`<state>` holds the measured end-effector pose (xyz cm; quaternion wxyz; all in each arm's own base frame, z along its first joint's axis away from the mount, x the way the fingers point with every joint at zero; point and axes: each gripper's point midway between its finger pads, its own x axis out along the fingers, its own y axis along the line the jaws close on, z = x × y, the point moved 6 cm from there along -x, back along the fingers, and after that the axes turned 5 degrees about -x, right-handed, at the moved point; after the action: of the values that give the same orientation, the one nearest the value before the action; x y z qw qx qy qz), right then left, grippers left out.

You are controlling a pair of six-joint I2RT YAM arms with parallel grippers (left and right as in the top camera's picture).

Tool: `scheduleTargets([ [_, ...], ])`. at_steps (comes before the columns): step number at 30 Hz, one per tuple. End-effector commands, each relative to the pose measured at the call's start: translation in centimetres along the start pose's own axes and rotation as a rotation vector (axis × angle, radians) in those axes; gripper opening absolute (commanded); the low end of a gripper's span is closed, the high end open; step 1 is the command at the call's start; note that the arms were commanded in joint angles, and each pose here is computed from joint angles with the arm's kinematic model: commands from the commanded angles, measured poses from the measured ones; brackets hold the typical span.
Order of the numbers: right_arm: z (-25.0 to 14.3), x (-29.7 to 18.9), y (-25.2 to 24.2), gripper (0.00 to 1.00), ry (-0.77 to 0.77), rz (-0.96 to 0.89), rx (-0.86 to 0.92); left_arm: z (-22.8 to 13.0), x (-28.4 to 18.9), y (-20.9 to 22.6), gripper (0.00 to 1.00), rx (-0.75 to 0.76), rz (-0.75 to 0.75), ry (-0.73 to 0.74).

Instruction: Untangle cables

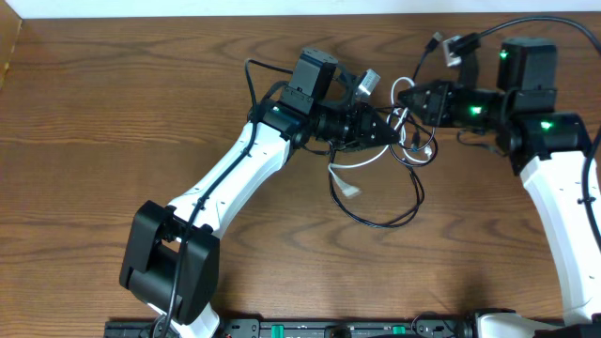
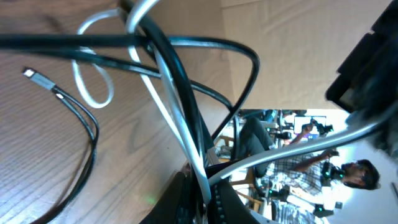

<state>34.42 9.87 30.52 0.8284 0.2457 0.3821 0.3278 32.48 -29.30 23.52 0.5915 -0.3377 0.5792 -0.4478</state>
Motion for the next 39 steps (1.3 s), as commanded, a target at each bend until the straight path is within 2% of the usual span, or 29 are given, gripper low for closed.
scheduleTargets([
  [1, 1.4, -1.9, -0.8, 0.01, -0.056, 0.048, 0.107, 0.1, 0.0, 0.7, 0.11, -0.004, 0.045, -0.016],
  [7, 2.8, -4.5, -1.8, 0.01, -0.113, 0.137, 0.123, -0.3, 0.0, 1.1, 0.08, 0.006, 0.06, 0.001],
  [14, 3.6, -7.4, -3.9, 0.01, -0.179, 0.13, 0.189, -0.2, 0.0, 1.1, 0.08, 0.008, 0.06, 0.0],
  [21, 5.1, -11.4, -7.2, 0.01, -0.32, 0.057, 0.282, -0.1, -0.6, 1.6, 0.08, -0.019, 0.072, -0.004],
  [26, 4.9, -13.3, -10.1, 0.01, -0.394, -0.094, 0.358, -0.1, -1.1, 2.2, 0.08, -0.035, 0.087, -0.002],
  [30, 3.7, -13.9, -12.8, 0.01, -0.414, -0.321, 0.444, -0.2, -1.7, 2.8, 0.08, -0.007, 0.102, 0.001],
  [36, 0.8, -14.7, -15.7, 0.01, -0.351, -0.636, 0.514, 0.0, -3.8, 5.0, 0.08, 0.085, 0.189, -0.011],
  [39, -0.1, -14.4, -15.6, 0.01, -0.286, -0.652, 0.481, 0.1, -5.0, 6.7, 0.08, 0.072, 0.283, -0.027],
])
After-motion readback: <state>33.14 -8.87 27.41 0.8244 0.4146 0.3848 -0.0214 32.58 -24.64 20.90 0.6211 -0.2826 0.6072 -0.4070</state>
